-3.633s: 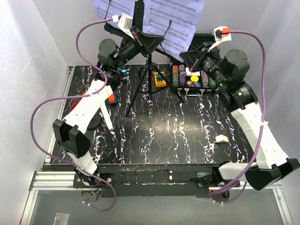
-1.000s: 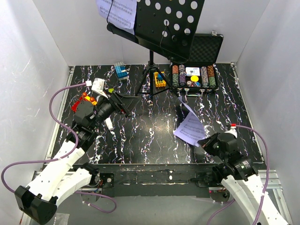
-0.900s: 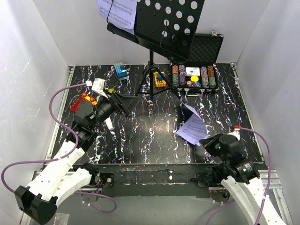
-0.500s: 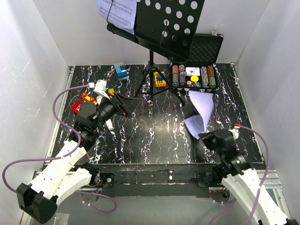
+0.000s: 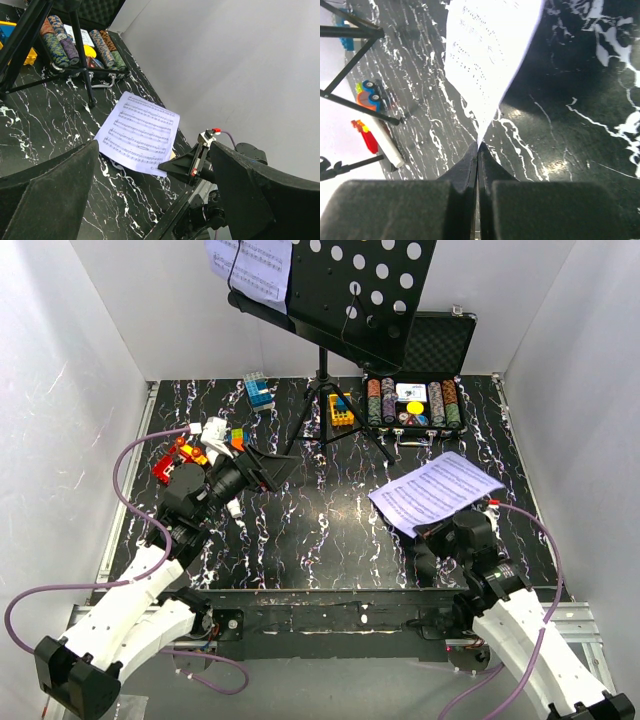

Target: Pack up the instrument practice props

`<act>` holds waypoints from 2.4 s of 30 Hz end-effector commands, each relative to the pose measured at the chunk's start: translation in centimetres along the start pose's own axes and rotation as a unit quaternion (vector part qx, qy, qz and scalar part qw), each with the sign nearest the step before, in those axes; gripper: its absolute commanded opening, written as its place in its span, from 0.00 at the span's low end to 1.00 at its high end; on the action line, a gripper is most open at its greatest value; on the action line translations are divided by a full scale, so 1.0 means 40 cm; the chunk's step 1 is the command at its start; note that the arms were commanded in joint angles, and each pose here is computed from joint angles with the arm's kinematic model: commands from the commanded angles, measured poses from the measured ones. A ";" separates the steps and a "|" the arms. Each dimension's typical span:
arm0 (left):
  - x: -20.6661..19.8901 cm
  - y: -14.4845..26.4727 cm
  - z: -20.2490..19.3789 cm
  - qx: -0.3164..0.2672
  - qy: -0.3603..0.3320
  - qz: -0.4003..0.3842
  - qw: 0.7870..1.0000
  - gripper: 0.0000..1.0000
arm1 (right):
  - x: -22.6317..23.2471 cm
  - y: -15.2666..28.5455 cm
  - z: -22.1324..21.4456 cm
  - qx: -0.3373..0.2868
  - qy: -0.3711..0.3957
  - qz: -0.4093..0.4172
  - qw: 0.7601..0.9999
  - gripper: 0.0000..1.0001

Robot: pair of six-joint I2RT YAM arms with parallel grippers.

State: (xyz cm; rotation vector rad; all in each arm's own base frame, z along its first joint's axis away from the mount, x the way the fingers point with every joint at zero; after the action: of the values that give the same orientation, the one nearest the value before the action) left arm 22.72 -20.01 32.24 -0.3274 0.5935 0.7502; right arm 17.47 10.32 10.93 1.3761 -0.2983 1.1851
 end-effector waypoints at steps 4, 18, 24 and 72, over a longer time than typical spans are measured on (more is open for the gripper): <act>0.000 -0.002 -0.007 0.006 0.000 -0.003 1.000 0.93 | -0.015 0.026 0.018 -0.013 0.027 -0.018 0.999 0.40; 0.020 0.006 -0.030 0.019 -0.003 0.011 1.000 0.94 | 0.064 0.107 0.011 0.046 0.135 0.006 0.990 0.62; 0.027 0.006 -0.045 0.029 0.013 0.015 0.999 0.94 | 0.056 -0.027 0.006 0.042 0.137 -0.014 0.990 0.61; 0.032 -0.008 0.226 -0.009 -0.155 0.205 0.966 0.98 | 0.566 0.074 0.010 -0.101 0.430 0.221 0.870 0.63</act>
State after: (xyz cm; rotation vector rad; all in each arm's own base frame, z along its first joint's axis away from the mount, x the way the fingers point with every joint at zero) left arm 24.42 -15.72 43.46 -0.3473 0.2894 1.0191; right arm 22.42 18.63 30.33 0.6243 -0.1007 1.9810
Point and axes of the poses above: each gripper's point midway between its finger pads, its own y axis back along the fingers, its own x axis along the line the jaws close on, z = x × y, the point moved 3 cm from there along y, back along the fingers, and after that the axes turned 5 degrees about -y, right-handed, at the moved point
